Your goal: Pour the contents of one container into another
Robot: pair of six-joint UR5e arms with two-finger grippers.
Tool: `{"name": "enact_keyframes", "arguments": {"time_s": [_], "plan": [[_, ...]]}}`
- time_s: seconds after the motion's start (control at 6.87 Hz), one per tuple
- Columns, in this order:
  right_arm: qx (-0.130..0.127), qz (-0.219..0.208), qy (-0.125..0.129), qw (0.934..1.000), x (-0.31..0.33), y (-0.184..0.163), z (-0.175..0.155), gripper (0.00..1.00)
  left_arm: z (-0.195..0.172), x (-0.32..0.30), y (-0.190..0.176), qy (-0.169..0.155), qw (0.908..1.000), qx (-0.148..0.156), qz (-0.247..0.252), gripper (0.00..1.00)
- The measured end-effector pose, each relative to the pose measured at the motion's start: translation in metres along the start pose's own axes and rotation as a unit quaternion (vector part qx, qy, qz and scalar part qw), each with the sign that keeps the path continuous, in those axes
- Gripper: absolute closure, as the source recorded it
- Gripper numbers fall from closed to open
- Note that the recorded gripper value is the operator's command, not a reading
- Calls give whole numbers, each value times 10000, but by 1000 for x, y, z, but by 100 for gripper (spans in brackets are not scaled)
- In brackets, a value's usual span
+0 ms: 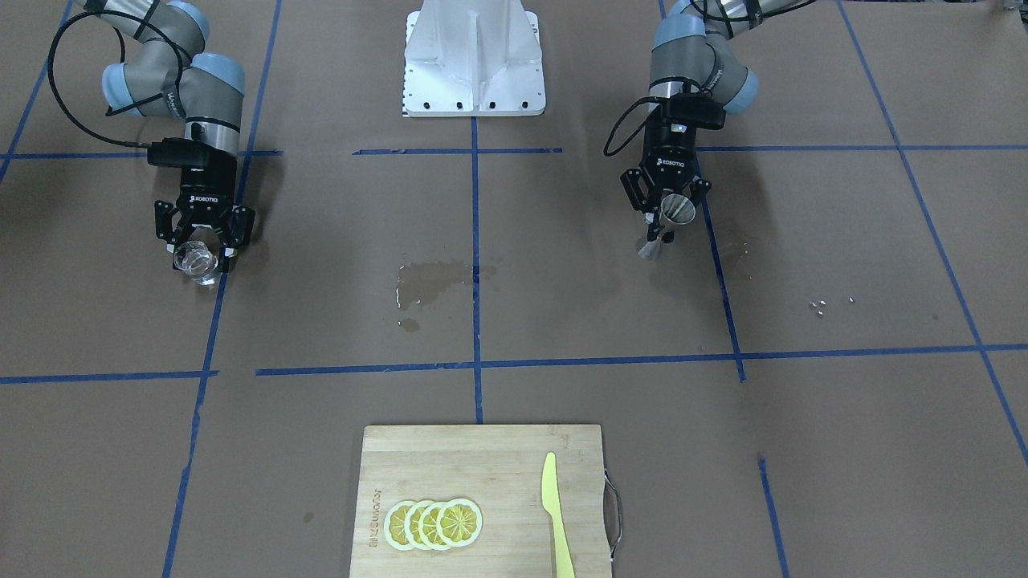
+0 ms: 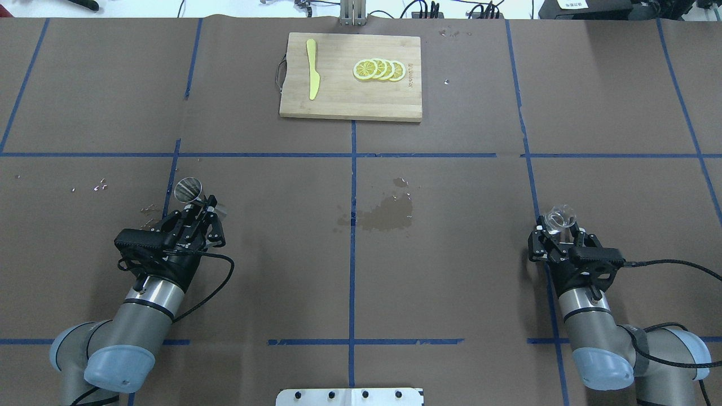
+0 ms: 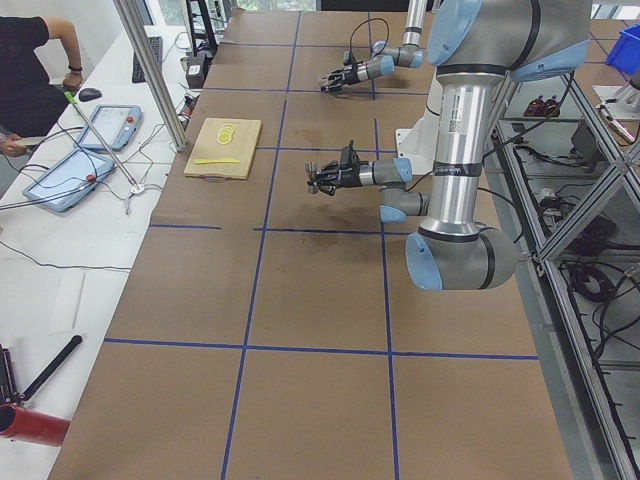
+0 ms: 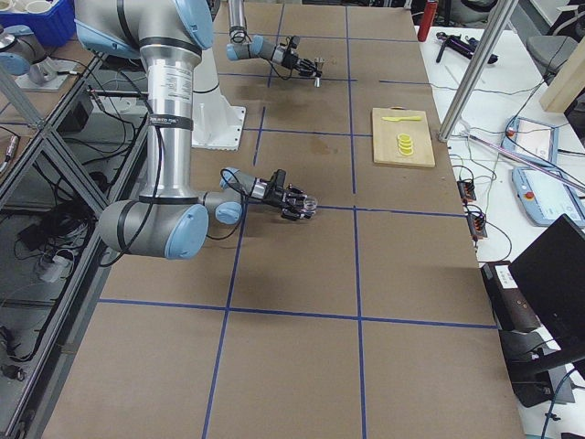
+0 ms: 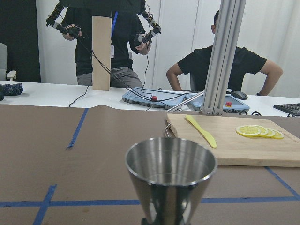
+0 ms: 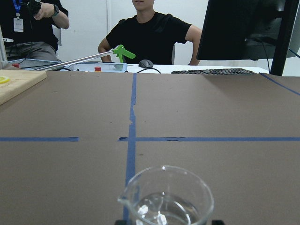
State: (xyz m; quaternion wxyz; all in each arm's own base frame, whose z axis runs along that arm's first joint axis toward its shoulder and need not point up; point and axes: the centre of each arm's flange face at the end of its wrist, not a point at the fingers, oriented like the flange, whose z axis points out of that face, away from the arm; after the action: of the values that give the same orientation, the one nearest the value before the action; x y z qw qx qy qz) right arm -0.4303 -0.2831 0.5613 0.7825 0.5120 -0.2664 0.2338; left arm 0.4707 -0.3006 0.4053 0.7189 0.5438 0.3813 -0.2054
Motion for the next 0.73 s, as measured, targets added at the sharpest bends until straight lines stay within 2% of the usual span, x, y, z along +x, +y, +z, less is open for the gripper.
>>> {"name": "enact_keyframes", "arguments": {"time_s": [0.15,0.29,0.73], "plan": [[6,-18,-4,10000,0,-1,0,79,0,0,0,-2,10000,2,1,100],[15,-52,-52,10000,-1,-4,0,82,0,0,0,-3,10000,3,0,100],[58,-71,-243,9997,-15,-27,0,82,0,1,0,8,10000,-3,-2,100]]}}
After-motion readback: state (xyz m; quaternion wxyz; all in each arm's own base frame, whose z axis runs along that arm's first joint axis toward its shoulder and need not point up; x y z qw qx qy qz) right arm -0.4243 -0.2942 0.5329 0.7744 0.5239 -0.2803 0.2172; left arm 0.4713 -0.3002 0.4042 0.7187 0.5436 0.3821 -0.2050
